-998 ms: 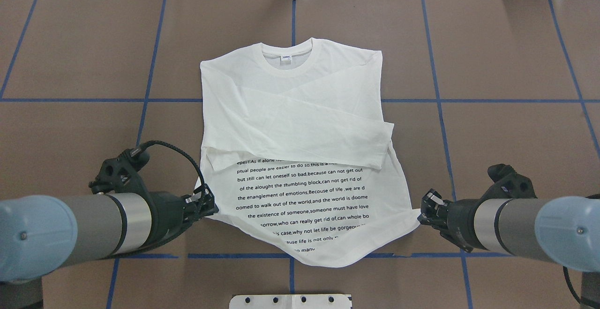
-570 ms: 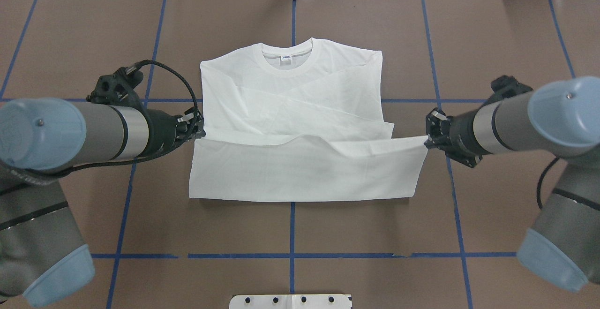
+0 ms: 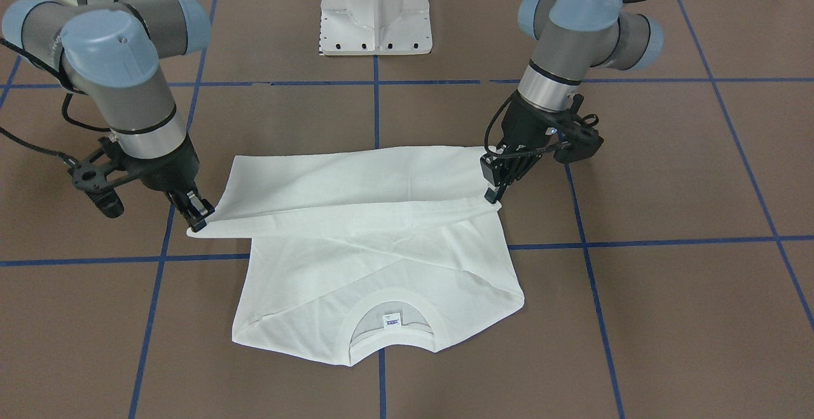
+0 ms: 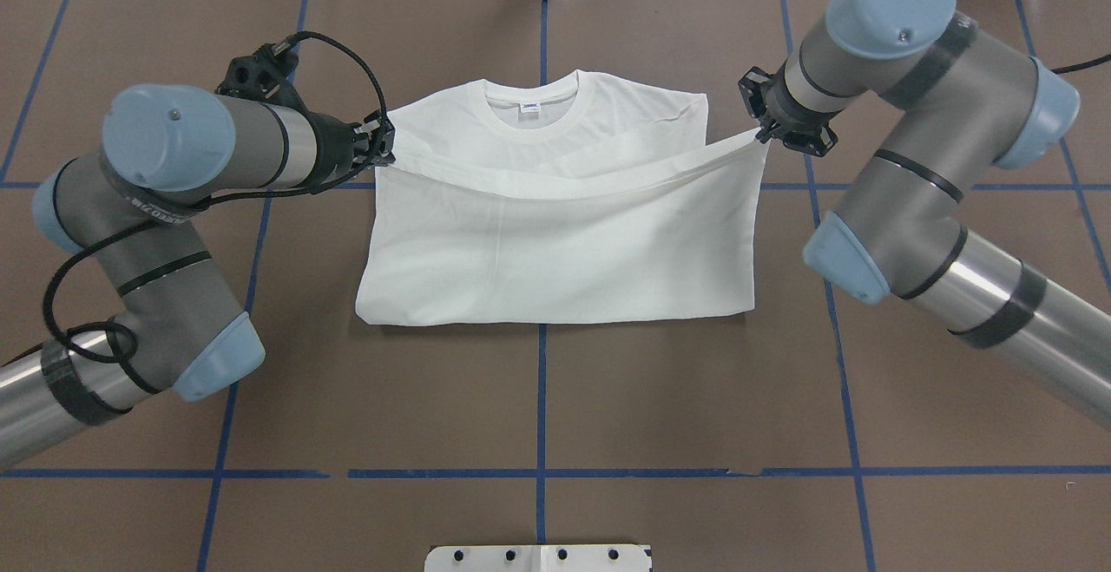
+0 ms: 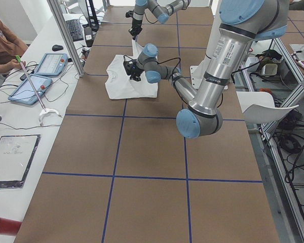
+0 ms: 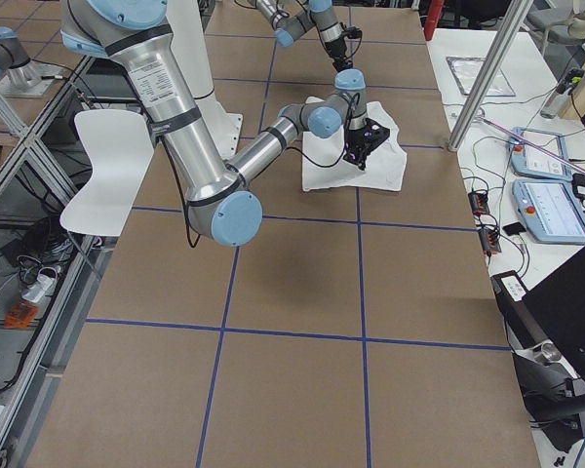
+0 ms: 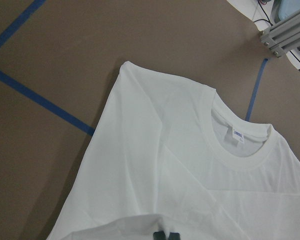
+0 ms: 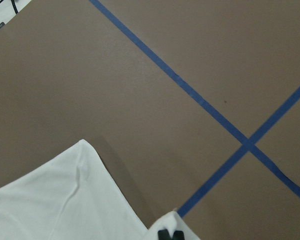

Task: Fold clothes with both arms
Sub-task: 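Lift the hem with both grippers and fold it toward the collar, then lay the hem down near the collar and open both grippers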

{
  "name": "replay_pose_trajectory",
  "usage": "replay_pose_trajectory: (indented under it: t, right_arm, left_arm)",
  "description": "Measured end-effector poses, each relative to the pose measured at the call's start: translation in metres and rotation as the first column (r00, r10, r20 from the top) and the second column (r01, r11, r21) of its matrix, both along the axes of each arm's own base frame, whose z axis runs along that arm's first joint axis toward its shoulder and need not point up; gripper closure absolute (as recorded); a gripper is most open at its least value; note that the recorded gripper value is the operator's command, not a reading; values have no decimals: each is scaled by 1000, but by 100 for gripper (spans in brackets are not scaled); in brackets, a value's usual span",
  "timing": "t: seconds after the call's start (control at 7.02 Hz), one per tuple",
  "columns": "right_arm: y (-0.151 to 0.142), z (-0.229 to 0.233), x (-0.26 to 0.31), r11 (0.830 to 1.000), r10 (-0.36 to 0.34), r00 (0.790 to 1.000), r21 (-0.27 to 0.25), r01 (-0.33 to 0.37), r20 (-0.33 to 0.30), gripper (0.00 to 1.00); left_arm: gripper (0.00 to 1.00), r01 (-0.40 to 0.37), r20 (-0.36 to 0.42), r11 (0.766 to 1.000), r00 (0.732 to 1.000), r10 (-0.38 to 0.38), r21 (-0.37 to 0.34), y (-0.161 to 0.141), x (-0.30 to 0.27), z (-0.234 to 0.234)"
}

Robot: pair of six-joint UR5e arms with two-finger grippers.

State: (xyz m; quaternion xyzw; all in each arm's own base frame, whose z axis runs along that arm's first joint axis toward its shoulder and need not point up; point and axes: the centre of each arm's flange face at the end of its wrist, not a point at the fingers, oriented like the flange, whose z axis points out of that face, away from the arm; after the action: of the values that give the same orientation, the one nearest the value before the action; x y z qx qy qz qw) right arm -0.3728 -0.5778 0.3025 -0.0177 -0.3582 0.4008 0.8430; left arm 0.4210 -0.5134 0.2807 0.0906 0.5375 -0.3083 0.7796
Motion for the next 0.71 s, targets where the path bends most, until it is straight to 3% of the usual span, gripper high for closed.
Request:
replay_pose_trajectory:
  t: [0.43,0.71]
  right_arm:
    - [-75,15,-52,1000,3,1000,4,-3,-29,100]
    - [-92,19,-68,1000,3,999,2,-3,-34,100]
  left_arm:
    - [100,35,28,999,999,-36,30,-60,19,51]
    - [100,55,59,997,997,-58,51,-77,27,79]
